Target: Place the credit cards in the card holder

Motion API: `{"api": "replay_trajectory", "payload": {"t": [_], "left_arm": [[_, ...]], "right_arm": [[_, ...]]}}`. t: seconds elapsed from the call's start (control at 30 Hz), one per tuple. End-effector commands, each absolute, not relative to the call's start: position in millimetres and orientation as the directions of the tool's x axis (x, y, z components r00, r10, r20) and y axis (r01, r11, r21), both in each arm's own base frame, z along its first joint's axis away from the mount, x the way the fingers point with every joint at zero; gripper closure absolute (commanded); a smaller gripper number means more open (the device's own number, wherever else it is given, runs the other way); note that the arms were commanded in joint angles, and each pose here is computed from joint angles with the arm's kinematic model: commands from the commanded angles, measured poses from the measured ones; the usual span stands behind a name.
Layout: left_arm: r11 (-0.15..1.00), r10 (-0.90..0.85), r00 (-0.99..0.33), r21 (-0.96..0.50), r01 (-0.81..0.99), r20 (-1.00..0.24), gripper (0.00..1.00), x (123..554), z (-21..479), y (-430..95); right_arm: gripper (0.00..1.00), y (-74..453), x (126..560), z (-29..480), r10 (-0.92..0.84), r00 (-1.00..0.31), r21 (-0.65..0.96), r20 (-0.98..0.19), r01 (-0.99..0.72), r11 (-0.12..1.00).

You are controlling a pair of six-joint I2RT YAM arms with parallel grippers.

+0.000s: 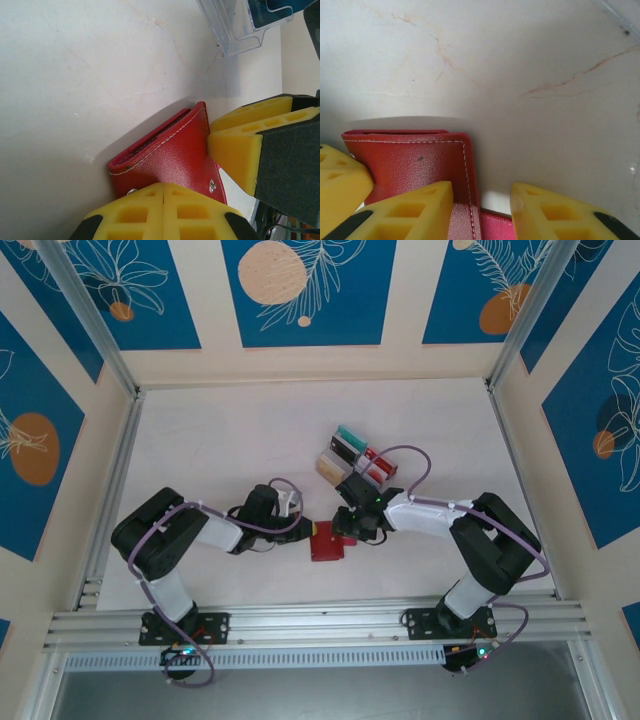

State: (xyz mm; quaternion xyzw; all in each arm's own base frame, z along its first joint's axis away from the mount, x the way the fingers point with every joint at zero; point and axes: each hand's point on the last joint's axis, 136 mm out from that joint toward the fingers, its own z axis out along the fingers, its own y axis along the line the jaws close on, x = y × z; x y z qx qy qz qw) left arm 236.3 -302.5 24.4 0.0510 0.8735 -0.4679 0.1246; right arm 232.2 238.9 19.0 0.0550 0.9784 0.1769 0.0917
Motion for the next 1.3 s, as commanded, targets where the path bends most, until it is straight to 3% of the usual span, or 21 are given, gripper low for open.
{"api": "replay_trajectory", "payload": {"t": [0.0, 0.3, 0.77, 0.9, 1.03, 1.27], "left_arm": [[0.696, 0.000, -0.991, -0.712, 0.094, -0.131, 1.00, 203.8, -32.2, -276.7], [0.695, -0.008, -0.994, -0.715, 0.074, -0.111, 1.00, 199.0, -42.6, -275.0], [0.746, 0.000, -0.993, -0.661, 0.079, -0.118, 1.00, 195.8, -54.8, -267.3], [0.758, 0.004, -0.992, -0.647, 0.086, -0.128, 1.00, 195.3, -55.6, -266.0], [0.763, 0.010, -0.991, -0.640, 0.091, -0.130, 1.00, 193.3, -56.1, -266.7], [0.749, -0.003, -0.990, -0.657, 0.090, -0.139, 1.00, 196.4, -49.9, -272.0]], "right_arm": [[0.63, 257.7, 221.3, 19.8, 0.102, -0.989, 0.448, -0.112, 0.041, 0.893], [0.74, 277.4, 227.2, 39.6, 0.091, -0.990, 0.585, -0.109, 0.010, 0.811], [0.80, 268.9, 226.9, 64.5, 0.034, -0.975, 0.426, -0.219, -0.064, 0.903], [0.88, 273.3, 228.9, 65.1, 0.009, -0.973, 0.388, -0.230, -0.083, 0.918], [0.88, 287.2, 228.7, 68.3, -0.017, -0.972, 0.414, -0.236, -0.117, 0.903], [0.80, 303.8, 227.8, 62.3, -0.019, -0.980, 0.484, -0.199, -0.116, 0.867]]}}
